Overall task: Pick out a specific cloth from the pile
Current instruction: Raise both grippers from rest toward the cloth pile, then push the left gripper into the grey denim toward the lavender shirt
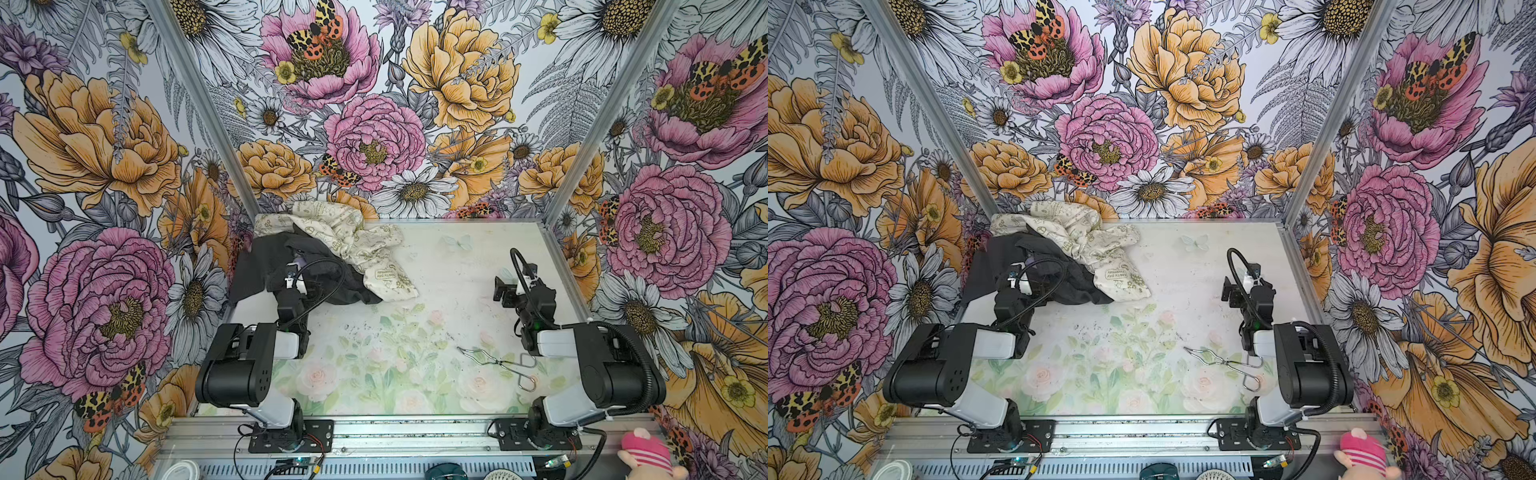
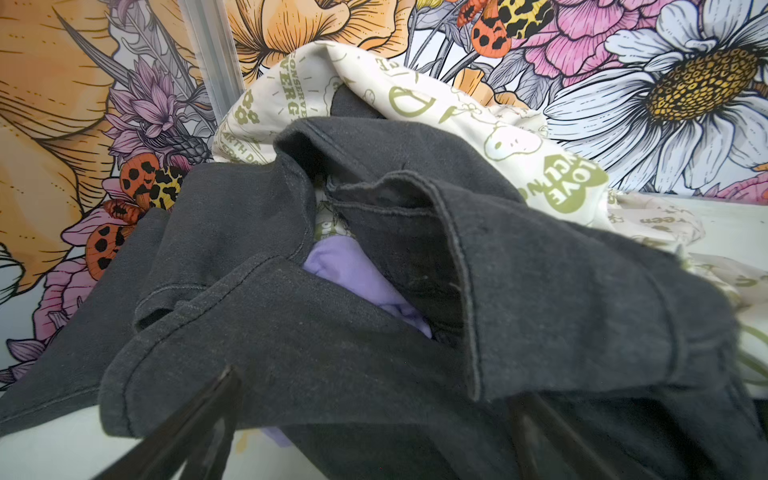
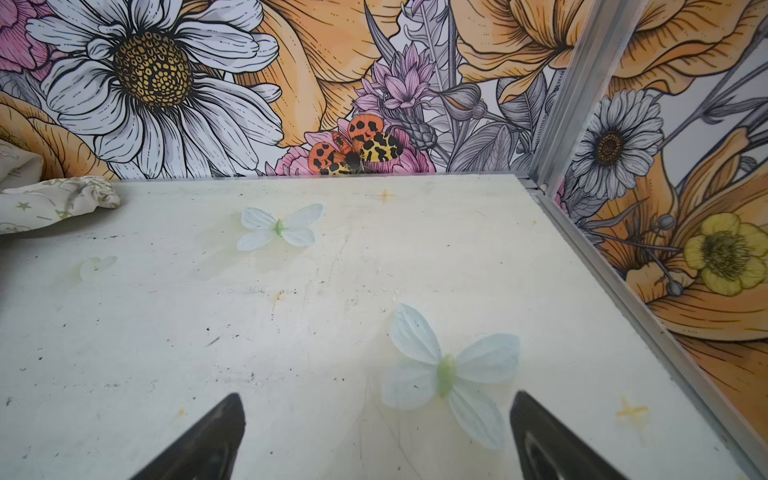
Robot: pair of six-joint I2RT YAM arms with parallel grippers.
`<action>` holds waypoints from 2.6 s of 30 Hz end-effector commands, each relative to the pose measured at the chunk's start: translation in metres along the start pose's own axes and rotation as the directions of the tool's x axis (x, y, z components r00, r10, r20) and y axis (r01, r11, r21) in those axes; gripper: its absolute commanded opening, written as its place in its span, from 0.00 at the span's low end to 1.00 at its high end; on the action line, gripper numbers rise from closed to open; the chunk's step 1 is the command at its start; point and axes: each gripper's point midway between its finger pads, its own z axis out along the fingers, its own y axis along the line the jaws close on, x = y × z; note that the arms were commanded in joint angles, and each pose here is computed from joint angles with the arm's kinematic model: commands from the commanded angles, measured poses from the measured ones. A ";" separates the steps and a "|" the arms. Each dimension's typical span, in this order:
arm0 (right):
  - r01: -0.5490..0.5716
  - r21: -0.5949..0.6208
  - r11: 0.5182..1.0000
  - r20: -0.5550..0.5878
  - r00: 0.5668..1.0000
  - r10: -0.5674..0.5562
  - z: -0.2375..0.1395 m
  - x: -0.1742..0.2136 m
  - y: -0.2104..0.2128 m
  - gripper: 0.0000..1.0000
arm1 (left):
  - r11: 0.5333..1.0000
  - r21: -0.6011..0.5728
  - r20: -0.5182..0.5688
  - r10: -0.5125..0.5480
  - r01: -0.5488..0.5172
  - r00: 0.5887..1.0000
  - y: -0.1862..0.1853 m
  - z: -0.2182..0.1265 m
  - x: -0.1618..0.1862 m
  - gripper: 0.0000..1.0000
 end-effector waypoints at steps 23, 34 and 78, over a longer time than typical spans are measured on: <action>-0.006 0.014 1.000 0.017 1.000 0.006 0.004 -0.008 -0.003 0.99 | 1.000 0.027 0.022 0.010 -0.010 1.000 -0.004 0.002 -0.010 0.99; -0.007 0.014 1.000 0.016 1.000 0.007 0.004 -0.008 -0.003 1.00 | 1.000 0.029 0.020 0.003 -0.003 1.000 -0.003 0.002 -0.010 0.99; -0.021 -0.451 0.892 -0.038 0.999 0.004 -0.117 -0.115 0.125 0.99 | 0.855 -0.169 -0.493 -0.504 0.490 0.709 0.065 0.016 -0.053 0.58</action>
